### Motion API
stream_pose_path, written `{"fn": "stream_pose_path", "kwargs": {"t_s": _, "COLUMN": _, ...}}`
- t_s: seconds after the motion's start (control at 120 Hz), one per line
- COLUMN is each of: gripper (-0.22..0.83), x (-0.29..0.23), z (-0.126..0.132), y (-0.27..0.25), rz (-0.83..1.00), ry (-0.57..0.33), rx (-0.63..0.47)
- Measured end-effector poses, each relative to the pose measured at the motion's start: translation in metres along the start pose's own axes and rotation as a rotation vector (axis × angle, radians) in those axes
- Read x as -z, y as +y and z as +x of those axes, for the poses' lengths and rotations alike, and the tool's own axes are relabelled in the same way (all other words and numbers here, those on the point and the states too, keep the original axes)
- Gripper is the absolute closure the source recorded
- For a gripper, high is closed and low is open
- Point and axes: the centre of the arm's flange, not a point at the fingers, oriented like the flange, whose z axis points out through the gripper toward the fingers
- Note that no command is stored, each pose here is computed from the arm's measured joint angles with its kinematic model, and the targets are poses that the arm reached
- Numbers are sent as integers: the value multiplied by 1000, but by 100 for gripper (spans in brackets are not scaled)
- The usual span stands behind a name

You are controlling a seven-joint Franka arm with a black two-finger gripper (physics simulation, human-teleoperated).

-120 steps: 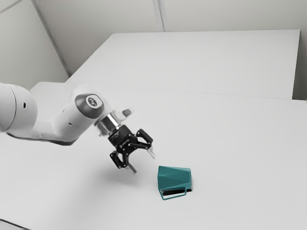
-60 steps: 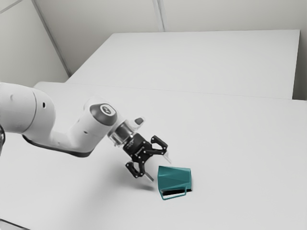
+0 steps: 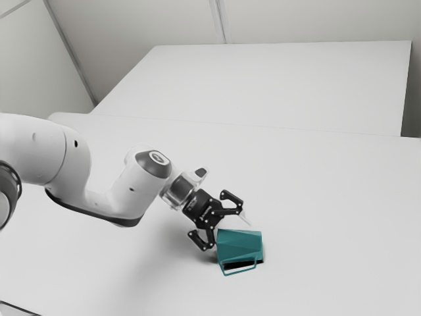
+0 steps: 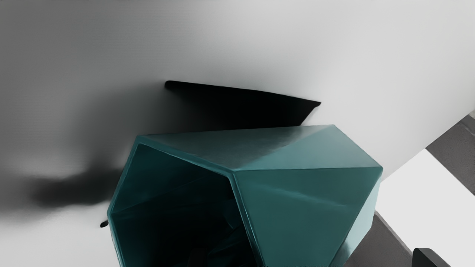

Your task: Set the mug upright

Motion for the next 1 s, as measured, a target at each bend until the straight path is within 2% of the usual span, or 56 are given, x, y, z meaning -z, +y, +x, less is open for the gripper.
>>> {"fn": "stream_pose_path", "kwargs": {"t_s": 0.042, "gripper": 8, "x": 1, "z": 0, "y": 5, "rz": 6, "ry": 6, "rx": -16}}
{"fn": "stream_pose_path", "kwargs": {"t_s": 0.183, "gripper": 39, "x": 6, "z": 0, "y": 14, "rz": 52, "ry": 31, "rx": -65}}
{"fn": "stream_pose_path", "kwargs": {"t_s": 0.342, "gripper": 57, "x": 9, "z": -4, "y": 31, "rz": 64, "ry": 46, "rx": -112}}
{"fn": "stream_pose_path", "kwargs": {"t_s": 0.675, "gripper": 74, "x": 7, "z": -14, "y": 50, "rz": 84, "ry": 61, "rx": -163}}
{"fn": "stream_pose_path", "kwargs": {"t_s": 0.875, "gripper": 77, "x": 14, "z": -17, "y": 57, "rz": 106, "ry": 84, "rx": -189}}
{"fn": "stream_pose_path", "kwargs": {"t_s": 1.0, "gripper": 78, "x": 32, "z": -28, "y": 67, "rz": 184, "ry": 149, "rx": -276}}
